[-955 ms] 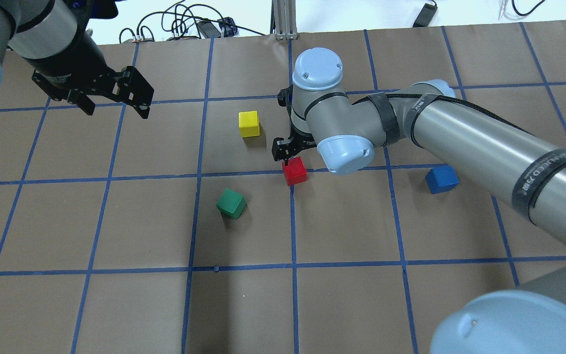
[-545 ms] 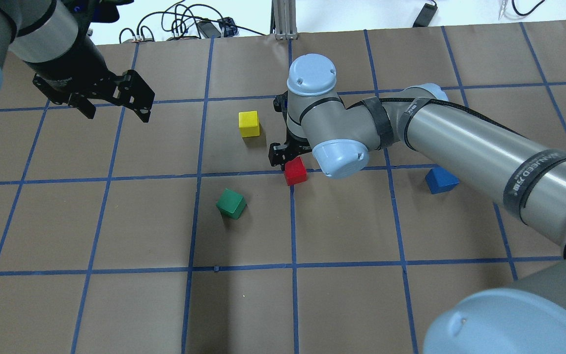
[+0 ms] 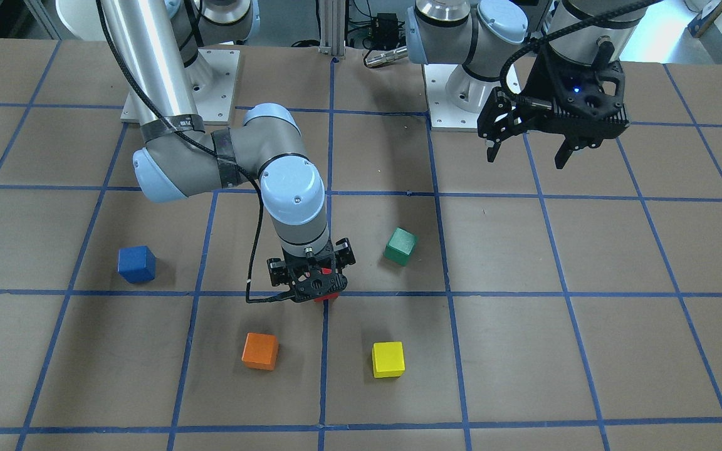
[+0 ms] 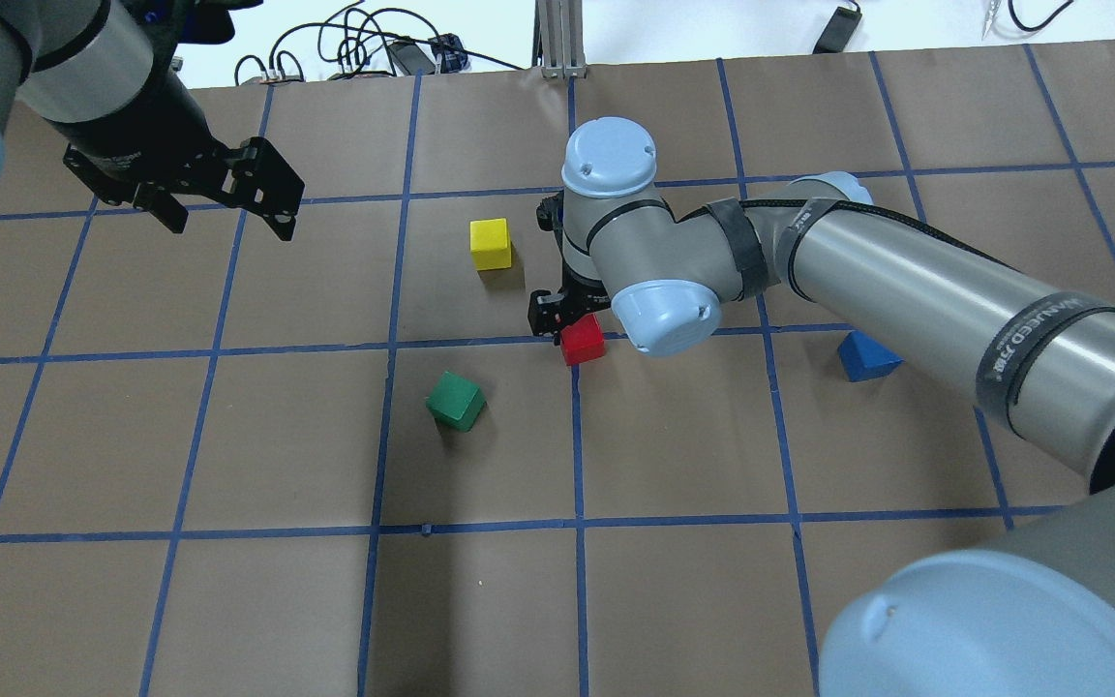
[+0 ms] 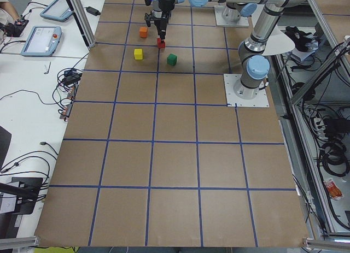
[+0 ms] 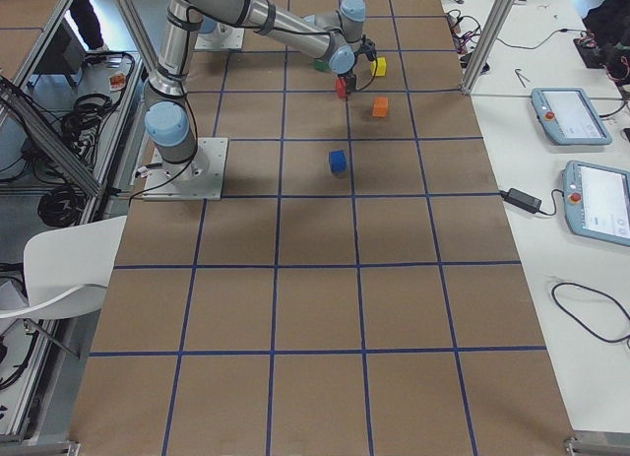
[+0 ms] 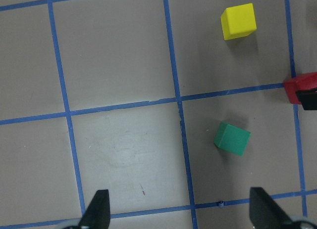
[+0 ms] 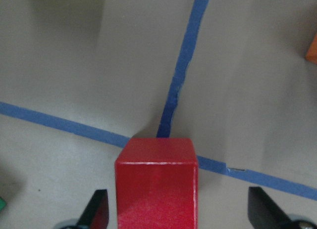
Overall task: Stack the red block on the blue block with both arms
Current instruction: 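Lower the right gripper and close it on the red cube, then carry the red cube with the right gripper over the blue cube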
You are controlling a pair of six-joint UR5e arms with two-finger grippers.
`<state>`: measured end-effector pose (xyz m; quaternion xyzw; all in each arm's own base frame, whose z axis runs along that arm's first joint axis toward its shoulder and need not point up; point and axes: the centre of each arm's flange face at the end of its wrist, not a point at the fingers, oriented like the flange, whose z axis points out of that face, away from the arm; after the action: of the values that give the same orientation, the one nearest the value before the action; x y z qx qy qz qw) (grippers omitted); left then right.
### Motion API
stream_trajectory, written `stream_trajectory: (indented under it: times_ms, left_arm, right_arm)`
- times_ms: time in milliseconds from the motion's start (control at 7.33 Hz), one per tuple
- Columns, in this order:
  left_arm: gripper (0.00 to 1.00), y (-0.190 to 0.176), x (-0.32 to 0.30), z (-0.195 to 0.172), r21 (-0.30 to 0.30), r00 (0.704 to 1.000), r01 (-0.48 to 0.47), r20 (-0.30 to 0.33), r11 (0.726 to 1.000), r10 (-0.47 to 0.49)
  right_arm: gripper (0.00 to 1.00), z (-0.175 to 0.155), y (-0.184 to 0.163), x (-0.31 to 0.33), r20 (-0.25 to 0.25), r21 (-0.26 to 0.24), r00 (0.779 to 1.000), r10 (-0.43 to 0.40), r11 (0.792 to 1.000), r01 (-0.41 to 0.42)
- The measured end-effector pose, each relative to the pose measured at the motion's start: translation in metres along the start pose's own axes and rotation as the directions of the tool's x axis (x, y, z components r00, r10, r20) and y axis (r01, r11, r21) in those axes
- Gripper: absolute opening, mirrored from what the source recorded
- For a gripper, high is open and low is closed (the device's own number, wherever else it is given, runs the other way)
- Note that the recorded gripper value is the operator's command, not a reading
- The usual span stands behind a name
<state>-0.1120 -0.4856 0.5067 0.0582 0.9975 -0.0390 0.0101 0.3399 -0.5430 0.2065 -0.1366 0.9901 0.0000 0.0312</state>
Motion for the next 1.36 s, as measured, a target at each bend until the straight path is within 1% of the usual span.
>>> stream_trajectory:
  times_ms: [136, 273, 409, 545, 955, 1091, 1227, 1364]
  left_arm:
    - [1.00, 0.000, 0.000, 0.000, 0.000, 1.000, 0.000, -0.001, 1.000, 0.000]
    - [1.00, -0.001, 0.000, 0.001, -0.001, 1.000, 0.000, -0.002, 1.000, 0.000]
    - [1.00, -0.001, 0.000, 0.001, -0.001, 1.000, 0.000, -0.002, 1.000, 0.000]
    - [1.00, -0.001, 0.000, 0.001, 0.000, 1.000, -0.001, -0.002, 1.000, 0.001]
    - [1.00, -0.001, 0.000, 0.002, -0.002, 1.000, -0.002, -0.002, 1.000, 0.002]
    - [1.00, -0.001, 0.000, 0.002, -0.003, 1.000, -0.001, -0.002, 1.000, 0.001]
    - [1.00, -0.001, 0.000, 0.002, -0.003, 1.000, -0.001, -0.002, 1.000, 0.001]
    - [1.00, -0.001, 0.000, 0.002, -0.002, 1.000, -0.001, -0.001, 1.000, 0.001]
  right_arm:
    - [1.00, 0.004, 0.000, -0.001, 0.000, -0.005, 1.000, -0.001, 1.000, 0.001]
    - [0.64, 0.008, -0.001, -0.002, -0.001, -0.003, 1.000, -0.004, 1.000, 0.004]
    - [0.22, 0.009, -0.002, -0.004, 0.000, 0.009, 1.000, -0.007, 1.000, 0.007]
    - [0.00, 0.009, -0.004, -0.005, 0.001, 0.021, 1.000, -0.010, 1.000, 0.010]
    - [0.00, 0.005, -0.006, -0.005, 0.003, 0.037, 1.000, -0.011, 0.999, 0.011]
    - [0.00, -0.001, -0.008, -0.005, 0.003, 0.048, 1.000, -0.010, 0.999, 0.010]
    - [0.00, -0.017, -0.012, -0.004, 0.002, 0.065, 1.000, -0.006, 0.998, 0.006]
    - [0.00, -0.044, -0.013, 0.002, -0.003, 0.068, 1.000, 0.005, 0.998, -0.005]
